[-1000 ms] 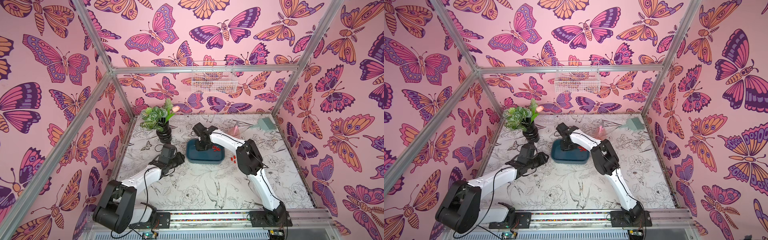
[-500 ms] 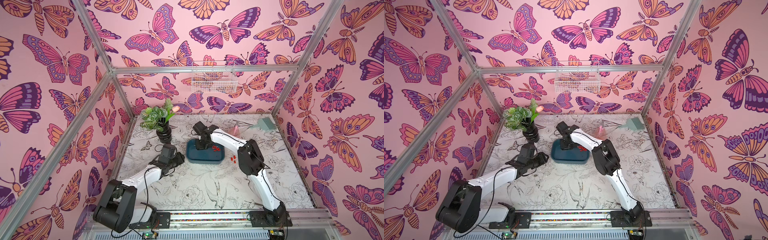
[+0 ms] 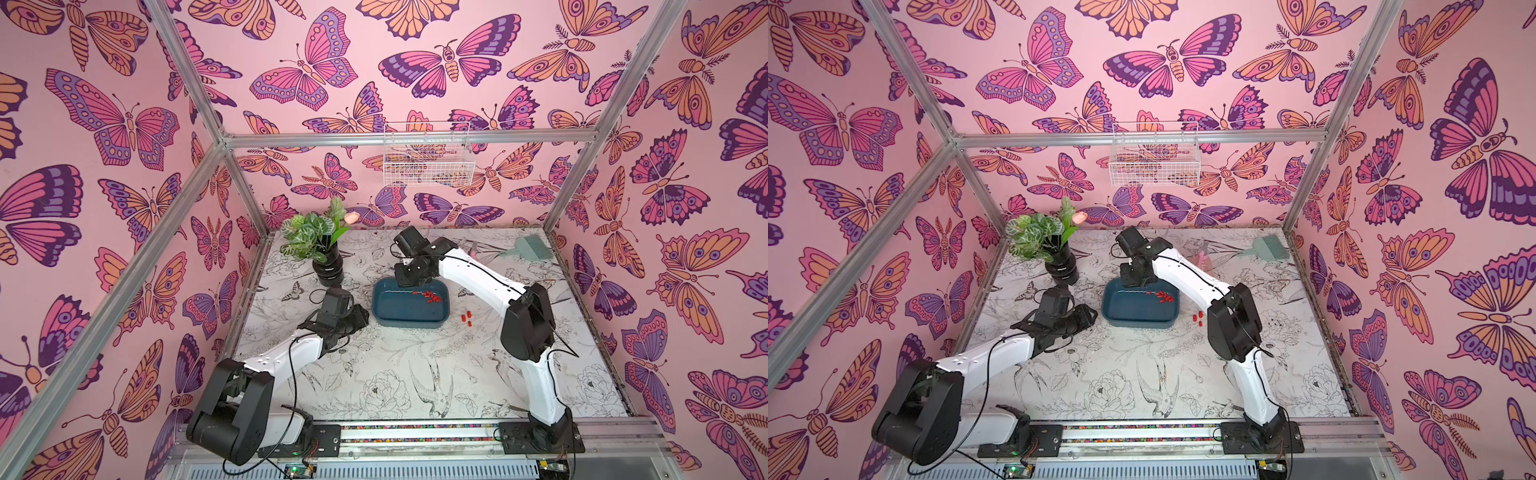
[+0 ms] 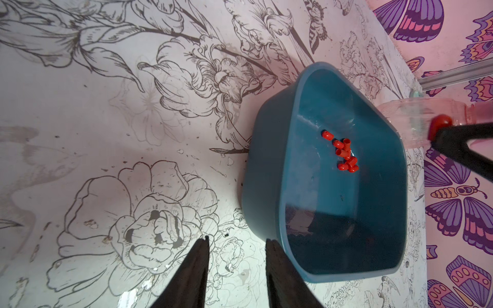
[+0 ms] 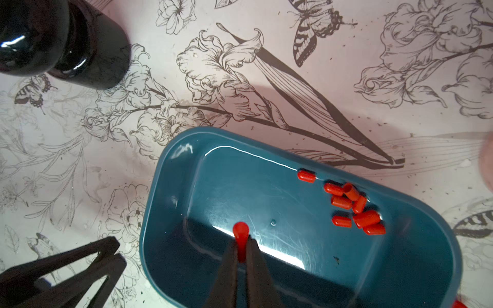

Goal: Take the screw protection sleeves out of the storage box
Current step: Pick up the screw protection sleeve from the storage box.

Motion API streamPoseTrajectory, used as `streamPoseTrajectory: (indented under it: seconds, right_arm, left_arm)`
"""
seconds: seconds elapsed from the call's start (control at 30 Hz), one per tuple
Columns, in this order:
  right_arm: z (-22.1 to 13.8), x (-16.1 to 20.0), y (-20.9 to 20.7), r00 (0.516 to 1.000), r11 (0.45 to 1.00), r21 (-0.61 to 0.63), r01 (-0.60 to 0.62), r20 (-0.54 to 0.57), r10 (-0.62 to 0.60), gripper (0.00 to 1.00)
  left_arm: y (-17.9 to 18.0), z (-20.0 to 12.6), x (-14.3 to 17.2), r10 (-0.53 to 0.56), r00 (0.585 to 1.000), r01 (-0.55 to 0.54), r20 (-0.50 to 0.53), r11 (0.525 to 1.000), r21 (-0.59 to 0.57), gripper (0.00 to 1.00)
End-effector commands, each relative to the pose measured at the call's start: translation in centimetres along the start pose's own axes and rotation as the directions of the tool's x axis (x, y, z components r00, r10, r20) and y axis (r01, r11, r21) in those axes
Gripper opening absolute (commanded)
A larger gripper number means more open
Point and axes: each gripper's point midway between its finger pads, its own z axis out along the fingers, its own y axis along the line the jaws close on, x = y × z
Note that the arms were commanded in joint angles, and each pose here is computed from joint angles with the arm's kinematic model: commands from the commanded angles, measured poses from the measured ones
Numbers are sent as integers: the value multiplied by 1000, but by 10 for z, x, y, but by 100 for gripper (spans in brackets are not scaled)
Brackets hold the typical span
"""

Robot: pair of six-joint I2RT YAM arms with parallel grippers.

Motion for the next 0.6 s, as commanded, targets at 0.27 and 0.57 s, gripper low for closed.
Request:
streamPoseTrajectory:
  seconds: [0.27,0.57]
  right_arm:
    - [-66,40,-46,1000,999,43,-14,4,14,12]
    - [-80,85,-105,996,991,102,-90,-15,92,12]
  left_arm:
    - [-2,2,0,-4,1000,5,-13,1000,12,40]
    - [-2,3,1,-5,1000,5,-18,1000,11,40]
